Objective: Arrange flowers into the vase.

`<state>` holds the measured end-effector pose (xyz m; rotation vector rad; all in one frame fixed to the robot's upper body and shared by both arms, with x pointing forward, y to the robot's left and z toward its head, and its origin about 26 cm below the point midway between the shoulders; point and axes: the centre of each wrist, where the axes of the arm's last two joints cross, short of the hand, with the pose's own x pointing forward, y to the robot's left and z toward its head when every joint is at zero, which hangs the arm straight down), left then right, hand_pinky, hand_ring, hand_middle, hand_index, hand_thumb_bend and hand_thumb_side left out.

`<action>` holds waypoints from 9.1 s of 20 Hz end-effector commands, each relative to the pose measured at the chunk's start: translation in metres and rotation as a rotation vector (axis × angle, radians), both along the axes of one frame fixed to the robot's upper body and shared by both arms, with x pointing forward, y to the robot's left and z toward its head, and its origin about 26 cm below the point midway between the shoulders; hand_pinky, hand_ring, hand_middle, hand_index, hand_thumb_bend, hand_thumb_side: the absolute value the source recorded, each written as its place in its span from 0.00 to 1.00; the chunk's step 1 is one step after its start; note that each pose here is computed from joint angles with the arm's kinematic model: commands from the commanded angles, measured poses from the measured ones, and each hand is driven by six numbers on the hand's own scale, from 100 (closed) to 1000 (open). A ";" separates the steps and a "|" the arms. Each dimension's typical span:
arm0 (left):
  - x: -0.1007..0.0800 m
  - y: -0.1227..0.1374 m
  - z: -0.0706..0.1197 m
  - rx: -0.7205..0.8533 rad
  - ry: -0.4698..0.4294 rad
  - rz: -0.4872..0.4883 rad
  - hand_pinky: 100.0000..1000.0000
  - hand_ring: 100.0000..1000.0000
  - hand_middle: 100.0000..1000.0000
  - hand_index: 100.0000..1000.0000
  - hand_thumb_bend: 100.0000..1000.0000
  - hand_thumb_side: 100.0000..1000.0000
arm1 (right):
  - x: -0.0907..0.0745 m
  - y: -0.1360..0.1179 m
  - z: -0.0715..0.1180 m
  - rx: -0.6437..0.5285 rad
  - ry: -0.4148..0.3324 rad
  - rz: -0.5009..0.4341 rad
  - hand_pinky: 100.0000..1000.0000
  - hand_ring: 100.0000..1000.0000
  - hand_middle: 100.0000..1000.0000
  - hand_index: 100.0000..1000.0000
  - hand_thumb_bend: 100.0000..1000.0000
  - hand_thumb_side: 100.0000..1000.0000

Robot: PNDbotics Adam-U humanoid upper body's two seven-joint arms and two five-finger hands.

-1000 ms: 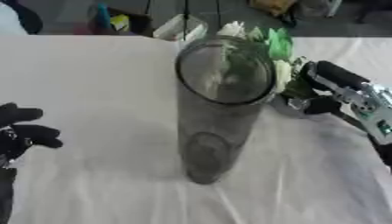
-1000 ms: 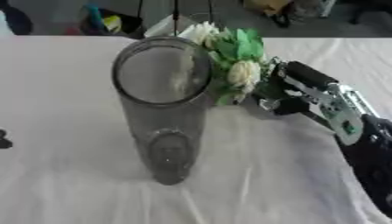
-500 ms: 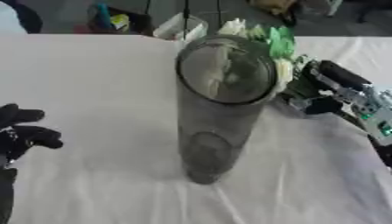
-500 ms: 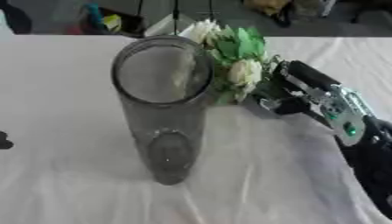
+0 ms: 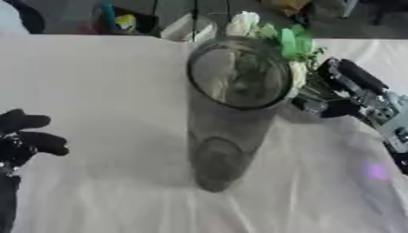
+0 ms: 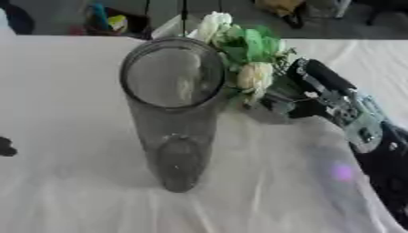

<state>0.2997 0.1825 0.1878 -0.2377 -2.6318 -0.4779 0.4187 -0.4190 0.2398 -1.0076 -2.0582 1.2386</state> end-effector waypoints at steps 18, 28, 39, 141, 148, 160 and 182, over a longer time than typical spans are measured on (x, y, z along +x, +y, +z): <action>-0.003 -0.002 0.004 0.019 -0.016 -0.017 0.54 0.59 0.69 0.86 0.02 1.00 | -0.023 -0.017 0.056 0.196 -0.134 0.006 0.08 0.00 0.00 0.00 0.46 0.59; -0.003 -0.001 0.003 0.025 -0.007 -0.014 0.54 0.59 0.69 0.86 0.02 1.00 | -0.034 -0.012 0.083 0.302 -0.139 0.031 0.08 0.00 0.00 0.00 0.50 0.57; -0.004 0.000 0.002 0.029 0.003 -0.015 0.54 0.59 0.69 0.86 0.02 1.00 | -0.047 0.007 0.120 0.427 -0.139 0.113 0.08 0.00 0.00 0.00 0.52 0.57; -0.005 -0.005 0.001 0.031 0.085 -0.136 0.54 0.59 0.70 0.85 0.02 1.00 | -0.094 0.225 0.219 1.491 -0.139 0.975 0.00 0.00 0.00 0.00 0.00 0.22; -0.005 -0.007 0.002 0.031 0.081 -0.137 0.54 0.59 0.70 0.85 0.03 1.00 | -0.094 0.229 0.212 1.476 -0.132 0.986 0.00 0.00 0.00 0.00 0.00 0.22; -0.005 -0.010 0.004 0.035 0.073 -0.138 0.53 0.59 0.70 0.85 0.03 1.00 | -0.090 0.228 0.201 1.447 -0.140 1.030 0.00 0.00 0.00 0.00 0.00 0.23; -0.006 -0.015 0.004 0.061 0.066 -0.138 0.53 0.59 0.70 0.85 0.02 1.00 | -0.086 0.220 0.200 1.363 -0.190 1.123 0.00 0.00 0.00 0.00 0.00 0.26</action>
